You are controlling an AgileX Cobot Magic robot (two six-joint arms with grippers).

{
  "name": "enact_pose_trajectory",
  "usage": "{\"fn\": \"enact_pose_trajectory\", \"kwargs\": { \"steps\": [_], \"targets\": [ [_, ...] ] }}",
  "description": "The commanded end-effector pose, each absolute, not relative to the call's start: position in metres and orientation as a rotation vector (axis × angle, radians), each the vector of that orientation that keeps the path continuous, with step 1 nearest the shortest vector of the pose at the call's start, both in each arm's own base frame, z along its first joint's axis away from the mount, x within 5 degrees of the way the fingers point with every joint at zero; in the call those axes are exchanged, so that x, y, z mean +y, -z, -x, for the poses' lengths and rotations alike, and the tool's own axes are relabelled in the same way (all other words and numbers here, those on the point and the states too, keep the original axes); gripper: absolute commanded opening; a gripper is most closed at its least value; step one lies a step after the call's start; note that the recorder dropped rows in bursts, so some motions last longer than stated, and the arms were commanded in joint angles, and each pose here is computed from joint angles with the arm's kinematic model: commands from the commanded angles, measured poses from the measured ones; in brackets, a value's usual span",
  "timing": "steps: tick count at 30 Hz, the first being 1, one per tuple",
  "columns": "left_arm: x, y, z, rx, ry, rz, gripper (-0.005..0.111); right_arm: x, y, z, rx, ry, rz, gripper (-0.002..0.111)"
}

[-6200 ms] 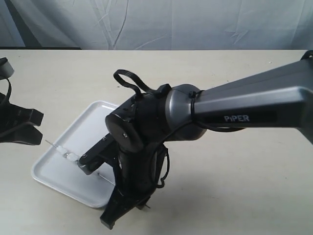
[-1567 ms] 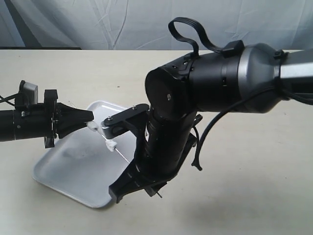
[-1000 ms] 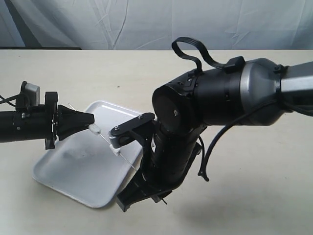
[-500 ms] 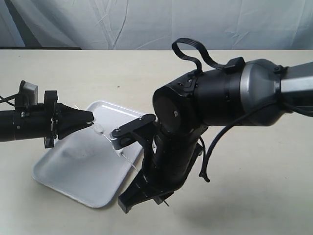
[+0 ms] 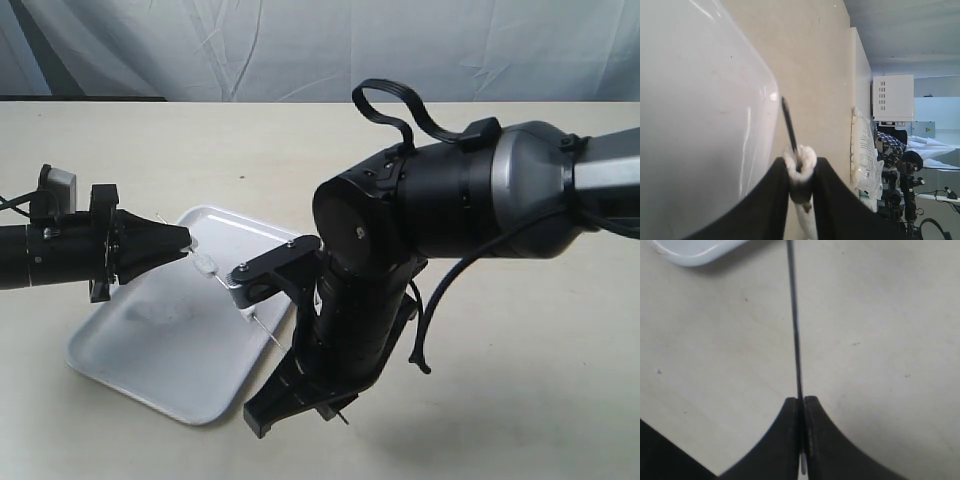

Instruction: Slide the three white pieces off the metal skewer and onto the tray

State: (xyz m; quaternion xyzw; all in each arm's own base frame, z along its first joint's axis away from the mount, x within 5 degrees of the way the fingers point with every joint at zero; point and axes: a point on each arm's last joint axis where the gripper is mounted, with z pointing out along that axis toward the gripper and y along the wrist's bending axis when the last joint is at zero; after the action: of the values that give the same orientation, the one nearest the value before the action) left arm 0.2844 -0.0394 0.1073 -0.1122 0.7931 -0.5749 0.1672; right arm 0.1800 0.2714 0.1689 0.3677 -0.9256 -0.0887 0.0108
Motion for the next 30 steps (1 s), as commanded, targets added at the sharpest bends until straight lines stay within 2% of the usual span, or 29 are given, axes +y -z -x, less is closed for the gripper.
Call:
{"fn": "enact_pose_trajectory", "kwargs": {
  "steps": [1,3,19,30],
  "targets": [
    [-0.037,-0.111,-0.287,2.228,1.627,0.319,0.008,0.268,-0.169,-0.178,-2.874,0.259,-1.125,-0.001],
    [-0.037,-0.111,-0.287,2.227,1.626,0.316,0.0,0.268,-0.169,-0.178,-2.874,0.259,-1.125,-0.001],
    [-0.029,-0.114,-0.294,2.202,1.608,0.327,0.0,0.262,-0.178,-0.174,-2.836,0.219,-1.136,-0.001],
    [-0.02,-0.114,-0.295,2.187,1.592,0.359,0.0,0.239,-0.154,-0.159,-2.807,0.154,-1.108,-0.001]
  ]
}}
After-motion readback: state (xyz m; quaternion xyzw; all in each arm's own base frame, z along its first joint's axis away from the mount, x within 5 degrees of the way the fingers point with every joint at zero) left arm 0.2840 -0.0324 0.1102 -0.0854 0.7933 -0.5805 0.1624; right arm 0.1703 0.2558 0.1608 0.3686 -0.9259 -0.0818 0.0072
